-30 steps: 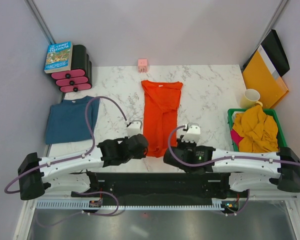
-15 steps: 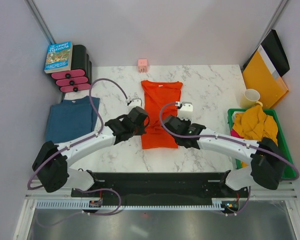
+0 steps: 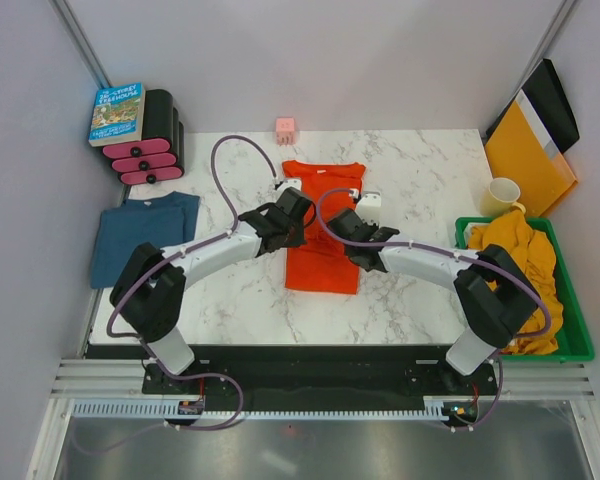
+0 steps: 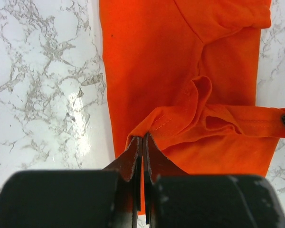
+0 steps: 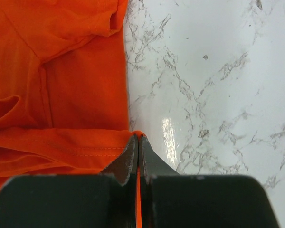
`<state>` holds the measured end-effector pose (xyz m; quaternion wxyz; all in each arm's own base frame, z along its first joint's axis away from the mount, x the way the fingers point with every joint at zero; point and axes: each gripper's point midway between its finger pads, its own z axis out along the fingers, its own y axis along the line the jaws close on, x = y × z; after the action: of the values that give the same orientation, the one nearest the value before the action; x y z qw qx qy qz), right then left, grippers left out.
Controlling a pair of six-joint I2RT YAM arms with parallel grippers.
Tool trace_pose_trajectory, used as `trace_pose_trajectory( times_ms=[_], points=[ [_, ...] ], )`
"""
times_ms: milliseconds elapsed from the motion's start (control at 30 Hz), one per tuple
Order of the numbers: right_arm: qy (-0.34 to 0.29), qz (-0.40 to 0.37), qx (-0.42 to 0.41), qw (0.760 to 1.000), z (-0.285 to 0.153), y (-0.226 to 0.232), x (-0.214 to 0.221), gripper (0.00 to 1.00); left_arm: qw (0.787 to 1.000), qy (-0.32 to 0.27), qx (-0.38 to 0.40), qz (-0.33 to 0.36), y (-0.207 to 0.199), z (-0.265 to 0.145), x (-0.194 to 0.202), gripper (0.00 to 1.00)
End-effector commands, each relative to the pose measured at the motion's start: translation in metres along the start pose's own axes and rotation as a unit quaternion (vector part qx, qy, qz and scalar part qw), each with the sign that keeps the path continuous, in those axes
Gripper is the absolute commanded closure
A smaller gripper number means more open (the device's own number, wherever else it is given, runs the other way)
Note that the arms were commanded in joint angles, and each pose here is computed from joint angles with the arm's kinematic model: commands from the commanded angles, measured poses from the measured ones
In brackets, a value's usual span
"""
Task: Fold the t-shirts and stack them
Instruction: Fold the folded rectangular tshirt in 1/3 of the way
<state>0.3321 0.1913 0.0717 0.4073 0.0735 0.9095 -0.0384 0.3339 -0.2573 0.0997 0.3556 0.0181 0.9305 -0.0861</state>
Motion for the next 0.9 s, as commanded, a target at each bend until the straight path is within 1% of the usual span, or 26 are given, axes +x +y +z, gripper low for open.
trace_pose_trajectory(
  times_ms=[0, 167, 300, 600, 633, 667, 700, 733, 767, 800, 833, 867],
  points=[
    [-0.008, 0.015, -0.03, 0.999, 0.013, 0.016, -0.018, 1.0, 1.0, -0.016, 0.006, 0.004, -0.004, 0.013, -0.022, 0.98],
    [-0.001, 0.009, -0.025, 1.0, 0.031, 0.017, -0.023, 1.0, 1.0, -0.005, -0.007, -0.002, 0.003, 0.029, -0.022, 0.98],
    [0.009, 0.01, -0.022, 1.0, 0.044, 0.016, -0.022, 1.0, 1.0, 0.013, -0.017, -0.004, 0.006, 0.046, -0.013, 0.98],
    [0.017, 0.013, -0.023, 1.0, 0.059, 0.021, -0.025, 1.0, 0.999, 0.019, -0.025, -0.007, 0.008, 0.058, -0.02, 0.98],
    [0.012, 0.016, -0.024, 0.999, 0.057, 0.022, -0.03, 1.0, 0.999, 0.016, -0.028, -0.008, 0.009, 0.057, -0.023, 0.93],
    [0.006, 0.02, -0.026, 0.999, 0.054, 0.021, -0.035, 0.83, 0.999, 0.013, -0.029, -0.01, 0.01, 0.054, -0.024, 0.85],
    [-0.003, 0.025, -0.031, 0.999, 0.049, 0.022, -0.04, 0.74, 1.0, 0.003, -0.026, -0.016, 0.009, 0.049, -0.03, 0.78],
    [-0.029, 0.041, -0.049, 0.998, 0.037, 0.025, -0.059, 0.64, 0.999, -0.005, -0.03, -0.018, 0.011, 0.046, -0.032, 0.6],
    [-0.036, 0.043, -0.051, 0.997, 0.032, 0.023, -0.063, 0.45, 0.999, -0.026, -0.02, -0.025, 0.009, 0.033, -0.046, 0.52],
    [-0.043, 0.043, -0.059, 0.996, 0.026, 0.024, -0.07, 0.39, 0.999, -0.035, -0.016, -0.026, 0.008, 0.027, -0.05, 0.47],
    [-0.05, 0.046, -0.07, 0.995, 0.015, 0.026, -0.078, 0.36, 0.999, -0.043, -0.012, -0.03, 0.009, 0.022, -0.053, 0.4],
    [-0.05, 0.046, -0.076, 0.995, 0.01, 0.027, -0.08, 0.32, 0.998, -0.055, -0.002, -0.036, 0.007, 0.011, -0.06, 0.37]
  ],
)
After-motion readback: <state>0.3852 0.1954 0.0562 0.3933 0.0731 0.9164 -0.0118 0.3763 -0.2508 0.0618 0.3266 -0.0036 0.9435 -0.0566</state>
